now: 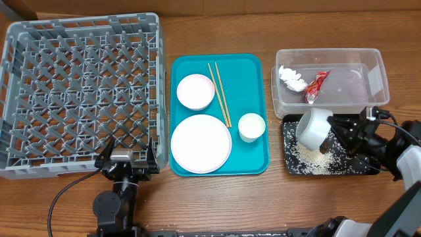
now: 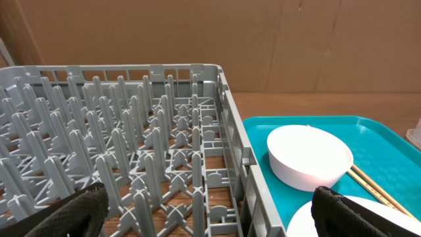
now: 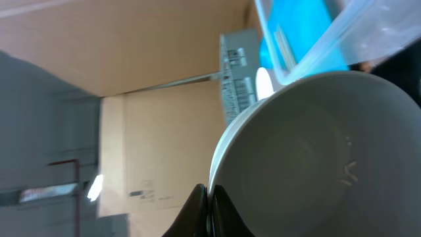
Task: Sort waste into correct bins and load items into the dishwasher
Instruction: 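Tilt the rice bowl to pour rice onto the black tray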
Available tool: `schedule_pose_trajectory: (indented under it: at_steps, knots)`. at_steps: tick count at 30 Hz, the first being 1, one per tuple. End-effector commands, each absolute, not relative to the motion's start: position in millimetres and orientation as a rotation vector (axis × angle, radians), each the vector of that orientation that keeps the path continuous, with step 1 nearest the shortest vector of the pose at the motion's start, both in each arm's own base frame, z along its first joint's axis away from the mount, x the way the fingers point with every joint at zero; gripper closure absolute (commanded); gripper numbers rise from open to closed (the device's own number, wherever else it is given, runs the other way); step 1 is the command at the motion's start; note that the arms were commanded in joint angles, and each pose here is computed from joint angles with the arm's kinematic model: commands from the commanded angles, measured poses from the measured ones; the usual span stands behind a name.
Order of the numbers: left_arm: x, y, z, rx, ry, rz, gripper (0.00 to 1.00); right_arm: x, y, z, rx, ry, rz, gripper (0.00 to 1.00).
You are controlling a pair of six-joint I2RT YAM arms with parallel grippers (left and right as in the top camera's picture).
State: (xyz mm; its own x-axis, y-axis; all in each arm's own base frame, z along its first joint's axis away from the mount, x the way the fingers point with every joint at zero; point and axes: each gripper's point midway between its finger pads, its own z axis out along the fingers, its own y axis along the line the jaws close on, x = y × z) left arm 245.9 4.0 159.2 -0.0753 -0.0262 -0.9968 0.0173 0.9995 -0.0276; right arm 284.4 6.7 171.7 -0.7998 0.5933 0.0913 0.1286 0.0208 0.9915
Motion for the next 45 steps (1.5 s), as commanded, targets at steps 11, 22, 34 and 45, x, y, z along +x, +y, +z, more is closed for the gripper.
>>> schedule_pose_trajectory:
  at_steps: [11, 22, 34, 45]
  knots:
    - [246, 1, 159, 0.008, 1.640, -0.043, 0.00, 272, 26, 272, 0.442, 2.263, 0.994, 0.96]
    - [246, 1, 159, 0.008, 1.640, -0.043, 0.00, 312, 115, 298, 0.163, 2.364, 0.649, 0.96]
    - [246, 1, 159, 0.008, 1.640, -0.043, 0.00, 326, 119, 274, 0.314, 2.458, 0.772, 0.96]
    - [246, 1, 159, 0.008, 1.640, -0.043, 0.00, 298, 54, 276, 0.312, 2.314, 1.332, 0.96]
